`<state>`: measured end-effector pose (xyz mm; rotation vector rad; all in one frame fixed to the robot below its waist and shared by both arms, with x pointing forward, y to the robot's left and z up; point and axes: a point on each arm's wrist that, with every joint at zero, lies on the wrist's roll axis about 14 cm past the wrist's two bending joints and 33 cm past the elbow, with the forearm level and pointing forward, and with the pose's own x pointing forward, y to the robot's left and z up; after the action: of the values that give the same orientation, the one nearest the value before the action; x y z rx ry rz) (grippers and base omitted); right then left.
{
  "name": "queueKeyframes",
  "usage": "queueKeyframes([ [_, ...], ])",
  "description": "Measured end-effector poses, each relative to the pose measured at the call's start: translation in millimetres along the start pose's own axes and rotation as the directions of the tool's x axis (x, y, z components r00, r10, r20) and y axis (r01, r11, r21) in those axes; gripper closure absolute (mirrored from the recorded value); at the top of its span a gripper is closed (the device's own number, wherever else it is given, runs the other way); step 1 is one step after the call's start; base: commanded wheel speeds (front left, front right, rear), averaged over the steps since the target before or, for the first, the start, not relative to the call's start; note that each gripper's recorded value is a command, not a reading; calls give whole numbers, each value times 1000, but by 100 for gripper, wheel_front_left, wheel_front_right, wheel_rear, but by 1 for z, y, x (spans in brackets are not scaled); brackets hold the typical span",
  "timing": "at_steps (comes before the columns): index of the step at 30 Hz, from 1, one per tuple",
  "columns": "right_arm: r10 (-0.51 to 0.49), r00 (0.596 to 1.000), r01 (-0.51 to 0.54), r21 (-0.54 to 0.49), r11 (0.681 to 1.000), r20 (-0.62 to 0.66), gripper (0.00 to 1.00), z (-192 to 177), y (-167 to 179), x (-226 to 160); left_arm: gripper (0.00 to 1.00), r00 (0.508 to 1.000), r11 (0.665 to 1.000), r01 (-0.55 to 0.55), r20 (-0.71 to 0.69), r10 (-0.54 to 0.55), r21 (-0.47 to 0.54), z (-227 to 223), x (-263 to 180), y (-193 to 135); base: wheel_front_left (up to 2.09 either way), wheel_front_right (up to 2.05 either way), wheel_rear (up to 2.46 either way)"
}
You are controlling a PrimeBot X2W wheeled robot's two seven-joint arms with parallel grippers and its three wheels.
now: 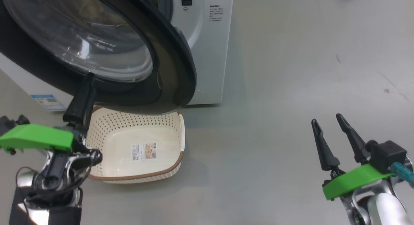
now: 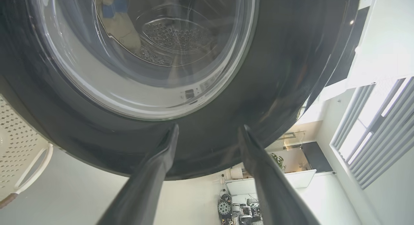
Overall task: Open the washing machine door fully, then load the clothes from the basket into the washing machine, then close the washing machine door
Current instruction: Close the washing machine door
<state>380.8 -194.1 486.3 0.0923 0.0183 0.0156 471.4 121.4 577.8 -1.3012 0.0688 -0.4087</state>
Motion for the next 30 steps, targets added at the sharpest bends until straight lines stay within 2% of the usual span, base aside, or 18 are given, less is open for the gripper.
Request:
queueKeyframes([
  [3,4,1000,-4,-10,1000,1,0,1,1,-3,0,999,1000,11,31,-12,25,1,-13,-7,0,0,0],
  [7,20,1000,-20,-16,1000,7,0,5,7,-4,0,997,992,6,73,-15,124,4,-30,-14,0,0,0],
  [9,33,999,-33,-25,999,5,0,6,11,-6,0,996,974,-25,93,4,224,4,-45,-11,0,0,0],
  [12,46,999,-46,-27,999,4,0,8,15,-8,0,993,927,-69,114,29,368,4,-60,-4,0,0,0],
  [15,59,998,-59,-31,998,8,0,11,19,-8,0,991,849,-110,121,55,516,4,-72,5,0,0,0],
  [18,72,997,-71,-37,997,16,0,14,24,-10,0,987,740,-157,121,102,655,0,-84,16,0,0,0],
  [23,89,996,-88,-44,995,4,0,12,29,-16,0,979,622,-204,146,143,756,-6,-101,24,0,0,0],
  [24,92,996,-92,-44,995,3,0,12,30,-17,0,978,586,-207,147,149,784,-7,-105,25,0,0,0],
  [27,101,995,-100,-45,994,6,0,15,33,-19,0,974,508,-220,156,166,833,-9,-116,31,0,0,0],
  [30,106,994,-105,-46,993,9,0,16,35,-21,0,968,447,-233,162,190,864,-12,-126,38,0,0,0],
])
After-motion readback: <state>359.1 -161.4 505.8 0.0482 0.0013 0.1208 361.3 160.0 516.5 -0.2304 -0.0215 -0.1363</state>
